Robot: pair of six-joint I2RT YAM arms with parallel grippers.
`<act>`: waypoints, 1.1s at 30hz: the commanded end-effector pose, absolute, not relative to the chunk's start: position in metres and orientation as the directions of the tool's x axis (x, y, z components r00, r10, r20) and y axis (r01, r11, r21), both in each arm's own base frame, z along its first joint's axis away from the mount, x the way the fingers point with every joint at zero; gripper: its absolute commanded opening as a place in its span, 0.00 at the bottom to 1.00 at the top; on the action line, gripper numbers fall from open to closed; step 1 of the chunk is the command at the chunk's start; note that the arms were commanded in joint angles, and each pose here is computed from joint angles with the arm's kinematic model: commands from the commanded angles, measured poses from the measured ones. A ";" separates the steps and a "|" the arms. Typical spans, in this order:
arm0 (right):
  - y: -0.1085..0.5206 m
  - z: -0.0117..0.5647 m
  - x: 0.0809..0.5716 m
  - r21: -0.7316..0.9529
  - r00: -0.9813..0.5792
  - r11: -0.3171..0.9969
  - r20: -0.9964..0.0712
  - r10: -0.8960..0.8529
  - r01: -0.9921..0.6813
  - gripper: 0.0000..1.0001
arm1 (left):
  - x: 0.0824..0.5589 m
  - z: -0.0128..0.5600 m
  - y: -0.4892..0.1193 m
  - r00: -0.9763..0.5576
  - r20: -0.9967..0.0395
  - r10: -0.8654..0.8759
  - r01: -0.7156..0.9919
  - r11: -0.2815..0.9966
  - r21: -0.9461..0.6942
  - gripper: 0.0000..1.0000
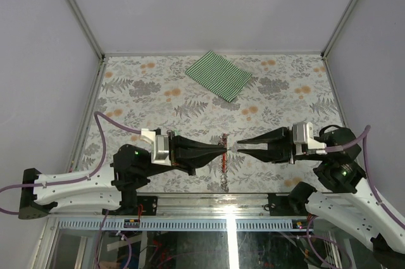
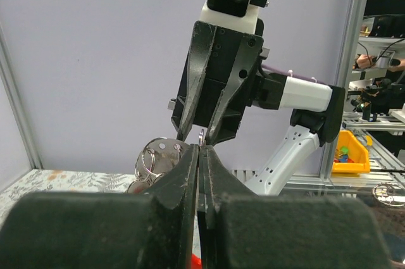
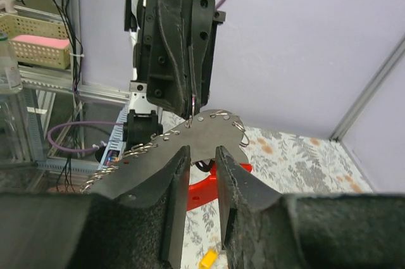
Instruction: Put the keys on the keyring
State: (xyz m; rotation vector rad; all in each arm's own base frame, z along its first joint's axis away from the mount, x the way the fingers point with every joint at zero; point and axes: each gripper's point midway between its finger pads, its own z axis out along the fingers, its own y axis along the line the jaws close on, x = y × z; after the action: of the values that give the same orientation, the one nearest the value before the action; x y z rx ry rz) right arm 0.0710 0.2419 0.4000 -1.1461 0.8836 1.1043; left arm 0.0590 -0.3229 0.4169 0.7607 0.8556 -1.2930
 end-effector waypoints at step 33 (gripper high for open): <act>0.253 0.418 0.050 -0.264 0.220 -0.111 -0.927 0.304 -0.958 0.28 | 0.050 0.457 -0.317 0.078 -0.795 -0.601 0.995 0.093 0.028 0.00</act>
State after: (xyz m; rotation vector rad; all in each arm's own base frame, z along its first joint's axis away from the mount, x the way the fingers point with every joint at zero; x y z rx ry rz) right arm 0.0570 0.2538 0.4072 -1.1927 0.8041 1.2431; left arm 0.0564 -0.3320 0.4136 0.7772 0.8477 -1.3139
